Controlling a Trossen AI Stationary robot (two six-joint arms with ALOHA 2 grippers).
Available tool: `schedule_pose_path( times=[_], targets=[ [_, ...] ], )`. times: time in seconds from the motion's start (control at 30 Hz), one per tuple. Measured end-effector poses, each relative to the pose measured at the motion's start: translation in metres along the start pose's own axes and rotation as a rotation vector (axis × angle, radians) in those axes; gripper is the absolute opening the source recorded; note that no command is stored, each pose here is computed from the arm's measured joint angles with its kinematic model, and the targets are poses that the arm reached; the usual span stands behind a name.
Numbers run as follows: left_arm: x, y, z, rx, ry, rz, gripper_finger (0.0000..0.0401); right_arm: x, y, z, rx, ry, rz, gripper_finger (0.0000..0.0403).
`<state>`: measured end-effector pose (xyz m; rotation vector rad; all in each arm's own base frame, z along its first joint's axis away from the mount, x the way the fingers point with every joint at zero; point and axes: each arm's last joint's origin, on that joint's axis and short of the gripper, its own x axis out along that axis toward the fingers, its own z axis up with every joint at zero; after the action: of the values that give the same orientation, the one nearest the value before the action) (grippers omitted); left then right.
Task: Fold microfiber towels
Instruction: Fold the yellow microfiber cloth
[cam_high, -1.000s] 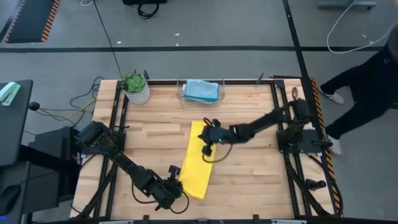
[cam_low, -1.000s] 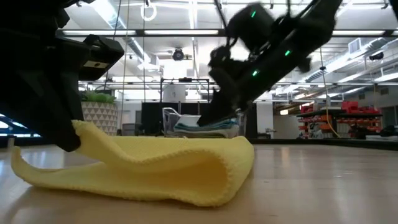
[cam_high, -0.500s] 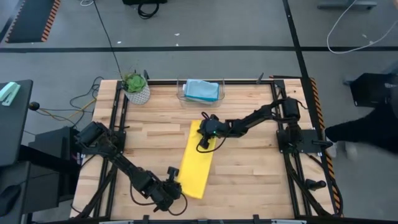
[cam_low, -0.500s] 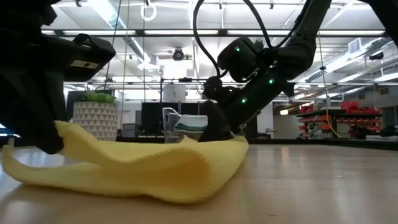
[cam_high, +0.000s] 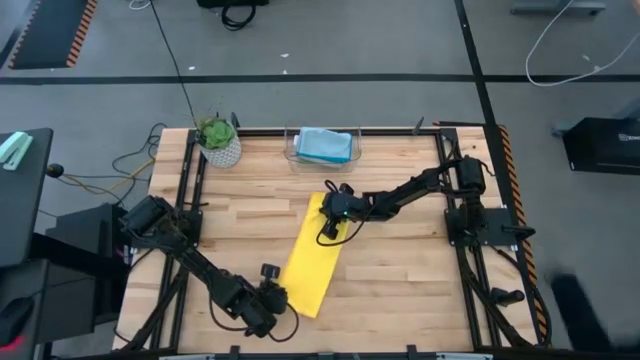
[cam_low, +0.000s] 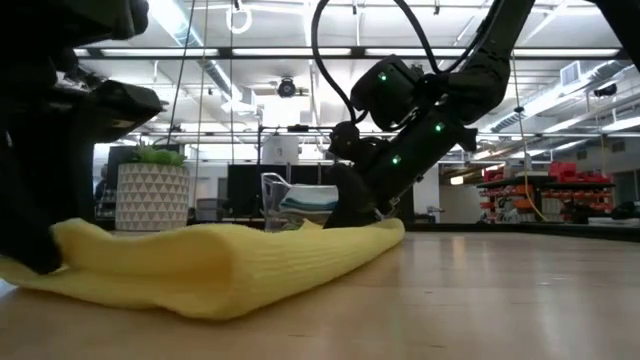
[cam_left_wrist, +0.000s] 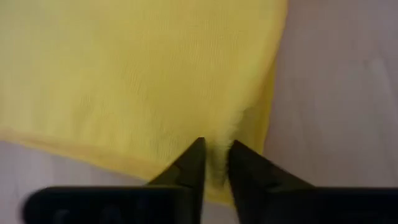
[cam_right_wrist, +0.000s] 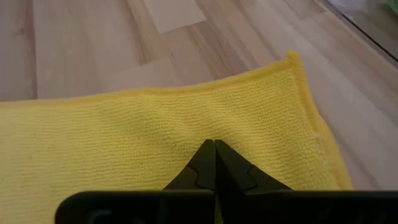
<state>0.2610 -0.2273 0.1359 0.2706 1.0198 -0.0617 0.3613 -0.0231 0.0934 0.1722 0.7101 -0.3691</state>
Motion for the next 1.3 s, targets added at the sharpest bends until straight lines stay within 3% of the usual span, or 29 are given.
schedule_pose_path(
  times=[0.27,0.43,0.67,0.83,1.07,1.2,1.3],
  targets=[
    [-0.014,0.004,0.001,0.06,0.162,-0.003,0.0208,-0.001,0.002,-0.001,-0.01,0.009,0.002,0.0007],
    [-0.03,0.005,0.008,0.132,0.193,-0.001,0.0233,-0.001,0.002,-0.002,-0.026,0.013,0.004,0.0007],
    [-0.027,0.007,-0.004,0.135,0.118,-0.04,0.0173,-0.001,0.002,-0.002,-0.058,0.017,0.01,0.0007],
    [-0.036,0.035,-0.025,-0.005,0.026,-0.069,0.0103,-0.001,0.002,-0.003,-0.072,0.022,0.014,0.0007],
    [-0.062,0.063,-0.056,-0.153,-0.206,-0.228,0.0018,-0.001,0.003,-0.004,-0.075,0.033,0.036,0.0007],
    [-0.054,0.068,-0.075,-0.154,-0.177,-0.231,0.0014,-0.001,0.005,-0.004,-0.097,0.033,0.038,0.0007],
    [-0.053,0.068,-0.073,-0.165,-0.164,-0.252,0.0056,-0.005,0.007,-0.003,-0.109,0.041,0.048,0.0007]
  ],
)
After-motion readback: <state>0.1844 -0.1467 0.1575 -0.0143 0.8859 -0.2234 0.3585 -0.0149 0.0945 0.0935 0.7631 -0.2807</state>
